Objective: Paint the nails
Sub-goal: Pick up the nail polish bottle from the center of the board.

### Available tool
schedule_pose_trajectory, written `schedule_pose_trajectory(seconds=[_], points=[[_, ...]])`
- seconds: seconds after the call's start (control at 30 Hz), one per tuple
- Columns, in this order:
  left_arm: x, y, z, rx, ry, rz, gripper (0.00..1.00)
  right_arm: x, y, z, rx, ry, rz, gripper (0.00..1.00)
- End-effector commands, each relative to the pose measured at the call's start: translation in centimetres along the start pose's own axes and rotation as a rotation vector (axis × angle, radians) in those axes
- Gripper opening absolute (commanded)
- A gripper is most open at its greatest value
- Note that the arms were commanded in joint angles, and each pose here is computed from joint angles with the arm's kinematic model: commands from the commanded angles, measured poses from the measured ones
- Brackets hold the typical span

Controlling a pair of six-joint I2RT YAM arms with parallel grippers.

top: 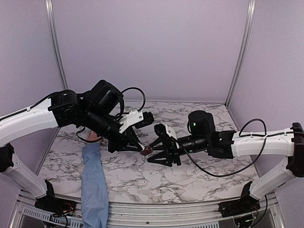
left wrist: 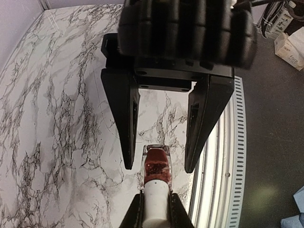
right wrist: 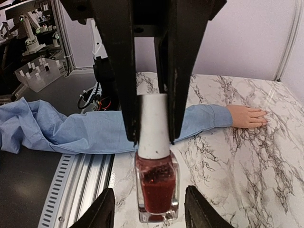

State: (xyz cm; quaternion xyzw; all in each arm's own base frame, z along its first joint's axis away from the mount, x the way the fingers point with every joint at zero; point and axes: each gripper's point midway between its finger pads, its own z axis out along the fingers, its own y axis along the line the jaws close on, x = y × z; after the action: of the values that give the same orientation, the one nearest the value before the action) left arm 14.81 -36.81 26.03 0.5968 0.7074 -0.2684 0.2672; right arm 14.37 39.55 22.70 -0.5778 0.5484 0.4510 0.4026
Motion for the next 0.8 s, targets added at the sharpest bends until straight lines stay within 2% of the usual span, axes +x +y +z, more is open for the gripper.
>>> schedule_pose_trajectory(seconds=[0.0, 0.3, 0.77], points=[[-0.9, -0.2, -0.8, -0.015, -0.044, 0.016, 0.00, -2.4, 0.5, 0.8, -0.016, -0.038, -0.064, 0.45], [-0.7, -0.5, -0.1, -0.004, -0.028, 0.016, 0.00, -2.2, 0.6, 1.0, -0.019, -0.024, -0.062, 0.27], [-0.4, -0.6, 0.4, 0.007, -0.012, 0.006, 0.00, -2.0, 0.4, 1.3, -0.016, -0.006, -0.083, 0.19]])
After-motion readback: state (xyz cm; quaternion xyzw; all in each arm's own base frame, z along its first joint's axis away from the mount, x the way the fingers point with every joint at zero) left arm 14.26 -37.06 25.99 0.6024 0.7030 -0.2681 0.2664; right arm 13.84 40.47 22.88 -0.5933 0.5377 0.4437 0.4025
